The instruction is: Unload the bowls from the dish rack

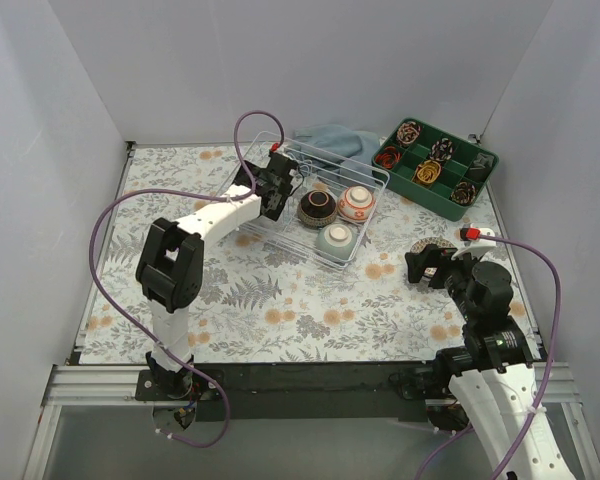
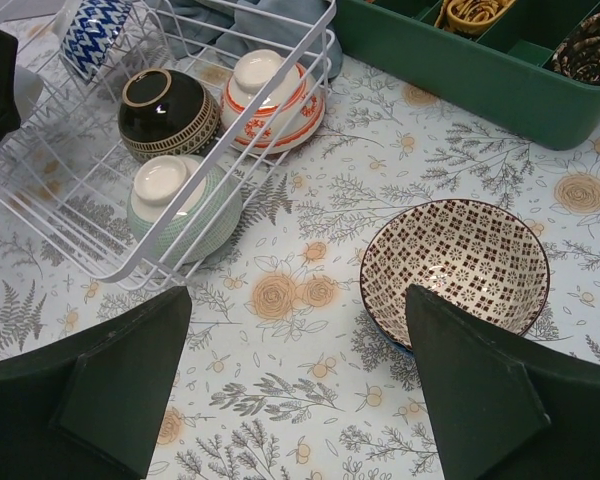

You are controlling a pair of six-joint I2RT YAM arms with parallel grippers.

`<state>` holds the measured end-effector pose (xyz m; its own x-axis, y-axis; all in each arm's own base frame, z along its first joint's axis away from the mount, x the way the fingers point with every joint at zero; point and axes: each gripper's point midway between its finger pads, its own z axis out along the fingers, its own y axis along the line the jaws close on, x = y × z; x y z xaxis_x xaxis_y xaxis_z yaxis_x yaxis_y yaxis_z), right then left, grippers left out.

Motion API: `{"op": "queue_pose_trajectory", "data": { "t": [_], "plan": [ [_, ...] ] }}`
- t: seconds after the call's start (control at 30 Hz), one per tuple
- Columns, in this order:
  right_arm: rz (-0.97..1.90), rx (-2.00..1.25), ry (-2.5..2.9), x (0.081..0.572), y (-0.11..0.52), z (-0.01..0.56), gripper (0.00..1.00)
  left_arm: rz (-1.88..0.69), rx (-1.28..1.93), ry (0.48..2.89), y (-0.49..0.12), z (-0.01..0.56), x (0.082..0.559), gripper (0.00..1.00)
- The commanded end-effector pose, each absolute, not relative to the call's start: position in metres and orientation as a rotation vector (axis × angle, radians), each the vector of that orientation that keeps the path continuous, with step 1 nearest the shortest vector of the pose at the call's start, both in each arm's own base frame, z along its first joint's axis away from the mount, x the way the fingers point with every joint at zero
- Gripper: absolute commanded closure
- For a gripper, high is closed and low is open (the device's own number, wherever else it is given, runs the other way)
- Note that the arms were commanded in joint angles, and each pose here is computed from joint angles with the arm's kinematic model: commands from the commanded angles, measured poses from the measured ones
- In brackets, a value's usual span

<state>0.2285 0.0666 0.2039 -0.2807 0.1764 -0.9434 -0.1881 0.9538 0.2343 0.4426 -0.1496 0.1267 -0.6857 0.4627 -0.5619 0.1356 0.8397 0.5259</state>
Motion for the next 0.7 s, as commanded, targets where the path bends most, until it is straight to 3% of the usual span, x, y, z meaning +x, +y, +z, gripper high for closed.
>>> {"op": "queue_pose_trajectory", "data": {
  "t": [0.0, 0.47, 0.67],
  "plan": [
    [0.354, -0.028, 1.781, 0.234, 0.069, 0.212, 0.04, 0.601, 0.389, 2.254, -0.142, 0.146, 0.456, 0.02],
    [0.361, -0.045, 1.793, 0.233, 0.073, 0.208, 0.05, 0.53, 0.416, 2.269, -0.144, 0.143, 0.466, 0.02],
    [0.366, -0.055, 1.801, 0.234, 0.074, 0.206, 0.06, 0.518, 0.437, 2.294, -0.149, 0.136, 0.468, 0.07]
  ]
}}
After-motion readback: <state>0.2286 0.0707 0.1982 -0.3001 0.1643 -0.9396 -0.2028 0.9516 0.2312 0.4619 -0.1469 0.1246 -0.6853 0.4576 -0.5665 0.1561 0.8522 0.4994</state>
